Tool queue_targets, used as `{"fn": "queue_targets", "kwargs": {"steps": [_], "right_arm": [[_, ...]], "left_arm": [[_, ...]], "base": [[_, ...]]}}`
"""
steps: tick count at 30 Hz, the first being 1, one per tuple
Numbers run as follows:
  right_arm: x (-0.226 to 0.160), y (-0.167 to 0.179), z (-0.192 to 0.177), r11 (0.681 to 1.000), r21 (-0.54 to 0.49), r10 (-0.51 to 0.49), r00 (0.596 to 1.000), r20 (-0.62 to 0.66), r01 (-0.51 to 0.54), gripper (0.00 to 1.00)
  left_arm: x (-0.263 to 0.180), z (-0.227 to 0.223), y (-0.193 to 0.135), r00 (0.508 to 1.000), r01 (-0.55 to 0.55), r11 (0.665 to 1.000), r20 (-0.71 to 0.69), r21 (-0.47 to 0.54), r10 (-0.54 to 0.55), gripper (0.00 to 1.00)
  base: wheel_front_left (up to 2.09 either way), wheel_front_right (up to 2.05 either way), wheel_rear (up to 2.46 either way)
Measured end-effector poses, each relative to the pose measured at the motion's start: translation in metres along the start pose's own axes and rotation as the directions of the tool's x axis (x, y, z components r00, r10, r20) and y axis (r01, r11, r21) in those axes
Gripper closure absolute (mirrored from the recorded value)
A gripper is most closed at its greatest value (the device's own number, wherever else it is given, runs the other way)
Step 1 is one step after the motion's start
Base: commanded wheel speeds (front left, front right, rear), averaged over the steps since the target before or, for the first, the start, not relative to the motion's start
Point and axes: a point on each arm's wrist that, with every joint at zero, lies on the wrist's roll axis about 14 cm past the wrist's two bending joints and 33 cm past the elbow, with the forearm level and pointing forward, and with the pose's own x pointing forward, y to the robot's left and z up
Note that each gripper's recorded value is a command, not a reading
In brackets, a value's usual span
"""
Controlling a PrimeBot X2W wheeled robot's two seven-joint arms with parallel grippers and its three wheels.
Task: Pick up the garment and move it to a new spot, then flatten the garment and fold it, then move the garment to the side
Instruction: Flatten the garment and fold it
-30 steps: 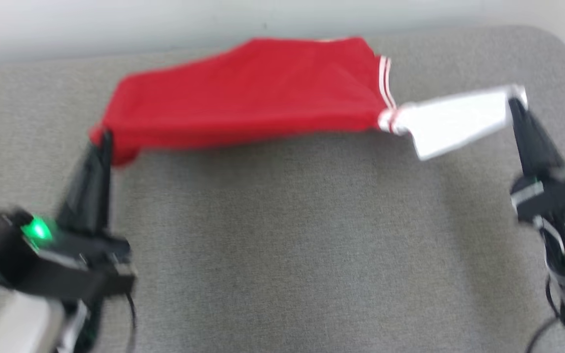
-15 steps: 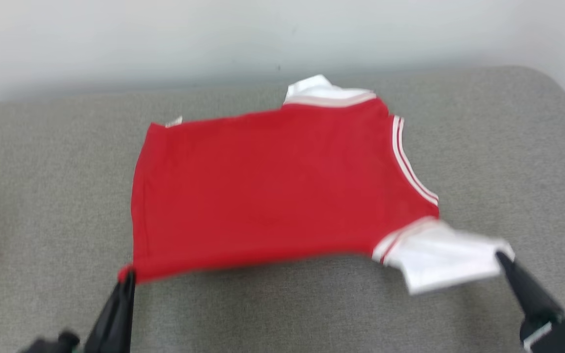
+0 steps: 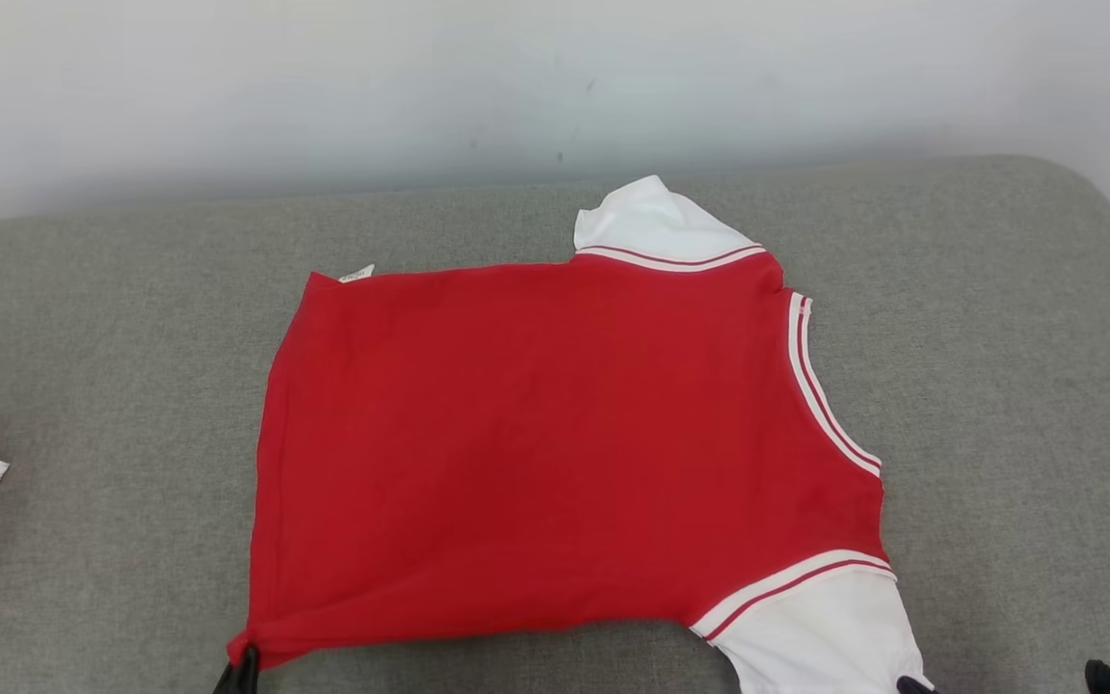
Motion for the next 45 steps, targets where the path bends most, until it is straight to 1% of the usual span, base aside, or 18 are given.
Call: {"fn": "queue_targets", "kwargs": {"steps": [3, 7, 10, 14, 16, 21, 28, 32, 33, 36, 41, 45], "right_arm": [[0.001, -0.004, 0.000, 1.000, -0.007, -0.020, 1.000, -0.013, 0.020, 1.00], [0.005, -0.004, 0.012, 0.999, -0.027, -0.034, 0.999, 0.028, 0.035, 1.00], [0.010, 0.001, 0.029, 0.998, -0.061, -0.026, 0.996, 0.088, 0.032, 1.00], [0.020, 0.010, 0.055, 0.992, -0.122, -0.001, 0.984, 0.179, 0.023, 1.00], [0.025, 0.013, 0.073, 0.988, -0.150, 0.010, 0.970, 0.243, 0.028, 1.00], [0.042, 0.013, 0.099, 0.973, -0.224, 0.020, 0.948, 0.316, 0.054, 1.00], [0.069, 0.002, 0.126, 0.951, -0.291, 0.001, 0.943, 0.333, 0.102, 1.00], [0.088, -0.006, 0.136, 0.941, -0.315, -0.019, 0.948, 0.318, 0.124, 1.00], [0.098, -0.011, 0.139, 0.937, -0.323, -0.030, 0.951, 0.308, 0.134, 1.00], [0.113, -0.015, 0.140, 0.933, -0.332, -0.042, 0.958, 0.283, 0.139, 1.00], [0.134, -0.026, 0.142, 0.937, -0.315, -0.065, 0.961, 0.268, 0.151, 1.00], [0.144, -0.034, 0.144, 0.929, -0.328, -0.084, 0.960, 0.269, 0.173, 1.00]], "left_arm": [[0.000, -0.009, 0.003, 1.000, -0.007, 1.000, -0.025, -0.004, 0.007, 1.00], [0.003, -0.015, 0.005, 0.999, -0.007, 1.000, -0.042, 0.002, 0.007, 1.00], [0.010, -0.009, 0.001, 1.000, 0.007, 1.000, -0.018, -0.005, -0.007, 1.00], [0.023, 0.003, -0.002, 0.999, 0.036, 0.999, 0.027, 0.021, -0.036, 1.00], [0.029, 0.007, -0.003, 0.998, 0.047, 0.998, 0.039, 0.029, -0.048, 1.00], [0.042, 0.013, -0.001, 0.996, 0.064, 0.997, 0.060, 0.052, -0.067, 1.00], [0.056, 0.010, 0.001, 0.995, 0.081, 0.994, 0.050, 0.070, -0.085, 1.00], [0.066, 0.006, 0.002, 0.994, 0.099, 0.992, 0.033, 0.080, -0.102, 1.00], [0.072, 0.003, 0.001, 0.993, 0.109, 0.991, 0.024, 0.081, -0.112, 1.00], [0.080, -0.005, 0.002, 0.992, 0.122, 0.988, 0.000, 0.090, -0.122, 1.00], [0.096, -0.013, 0.006, 0.991, 0.134, 0.985, -0.026, 0.112, -0.132, 1.00], [0.104, -0.019, 0.009, 0.989, 0.143, 0.982, -0.048, 0.125, -0.138, 1.00]], "base": [[0.00, 0.00, 0.00], [0.00, 0.00, 0.00], [0.00, 0.00, 0.00], [0.00, 0.00, 0.00], [0.00, 0.00, 0.00], [0.00, 0.00, 0.00], [0.00, 0.00, 0.00], [0.00, 0.00, 0.00], [0.00, 0.00, 0.00], [0.00, 0.00, 0.00], [0.00, 0.00, 0.00], [0.00, 0.00, 0.00]]}}
